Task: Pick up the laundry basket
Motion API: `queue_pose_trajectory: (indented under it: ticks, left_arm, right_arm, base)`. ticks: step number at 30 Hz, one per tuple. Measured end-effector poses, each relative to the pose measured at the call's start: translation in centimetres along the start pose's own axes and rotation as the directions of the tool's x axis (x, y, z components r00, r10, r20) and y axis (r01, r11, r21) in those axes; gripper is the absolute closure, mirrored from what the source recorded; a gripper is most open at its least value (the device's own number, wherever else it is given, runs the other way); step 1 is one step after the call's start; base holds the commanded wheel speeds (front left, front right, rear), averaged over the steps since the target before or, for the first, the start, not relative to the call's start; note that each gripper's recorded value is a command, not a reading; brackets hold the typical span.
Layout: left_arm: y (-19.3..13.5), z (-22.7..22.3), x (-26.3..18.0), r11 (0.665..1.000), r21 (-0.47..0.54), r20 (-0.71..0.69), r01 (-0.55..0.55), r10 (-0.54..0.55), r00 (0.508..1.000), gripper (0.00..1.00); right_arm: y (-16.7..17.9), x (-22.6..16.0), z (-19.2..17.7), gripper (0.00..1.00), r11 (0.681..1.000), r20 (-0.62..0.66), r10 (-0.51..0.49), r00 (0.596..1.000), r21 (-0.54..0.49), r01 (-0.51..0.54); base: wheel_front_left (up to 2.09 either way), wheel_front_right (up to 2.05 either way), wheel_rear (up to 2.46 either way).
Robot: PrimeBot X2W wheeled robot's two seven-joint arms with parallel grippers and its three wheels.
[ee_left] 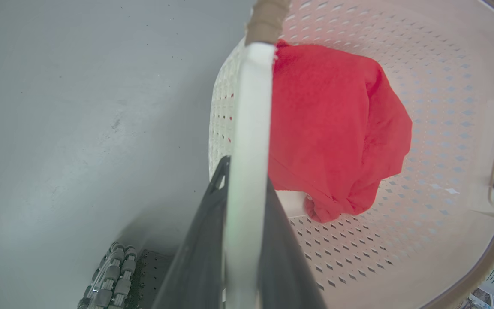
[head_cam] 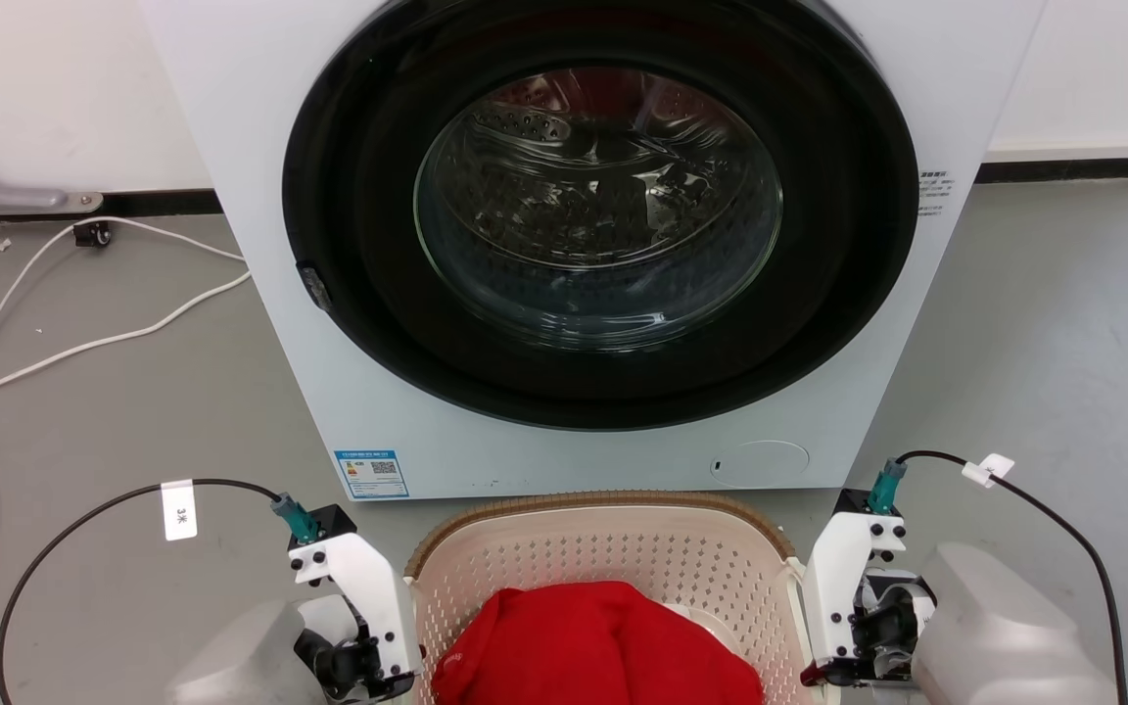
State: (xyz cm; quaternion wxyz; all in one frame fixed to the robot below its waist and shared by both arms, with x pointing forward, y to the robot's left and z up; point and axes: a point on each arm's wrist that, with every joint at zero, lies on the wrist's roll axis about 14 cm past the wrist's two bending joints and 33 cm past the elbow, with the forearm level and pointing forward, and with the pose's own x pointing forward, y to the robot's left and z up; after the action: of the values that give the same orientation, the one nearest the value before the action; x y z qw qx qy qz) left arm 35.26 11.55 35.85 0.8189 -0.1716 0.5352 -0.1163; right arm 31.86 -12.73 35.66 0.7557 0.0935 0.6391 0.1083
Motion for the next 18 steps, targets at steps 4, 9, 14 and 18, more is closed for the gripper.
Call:
queue_pose_trajectory:
  ticks: [4, 9, 14, 18]
  left_arm:
    - [0.0, 0.0, -0.03, 1.0, -0.002, 0.001, 0.0, 0.0, 1.0, 1.0]
    - [-0.07, -0.02, -0.01, 1.0, -0.001, 0.003, 0.002, -0.002, 1.0, 1.0]
    - [-0.14, -0.03, 0.03, 1.0, 0.0, 0.002, 0.003, -0.003, 1.0, 1.0]
    - [-0.19, -0.06, 0.06, 1.0, 0.001, 0.002, 0.004, -0.004, 1.0, 1.0]
  right_arm:
    - [0.02, -0.03, 0.04, 1.0, 1.0, 0.004, 0.001, 1.0, 0.001, -0.001]
    - [-0.09, -0.01, -0.01, 1.0, 1.0, 0.01, -0.001, 1.0, 0.004, 0.001]
    - [-0.17, -0.01, -0.03, 1.0, 1.0, 0.011, 0.0, 1.0, 0.009, 0.0]
    - [-0.25, 0.06, -0.14, 1.0, 1.0, 0.01, -0.001, 1.0, 0.013, 0.001]
  base:
    - [0.0, 0.0, 0.0]
    - [0.0, 0.0, 0.0]
    - [0.0, 0.0, 0.0]
    - [0.0, 0.0, 0.0]
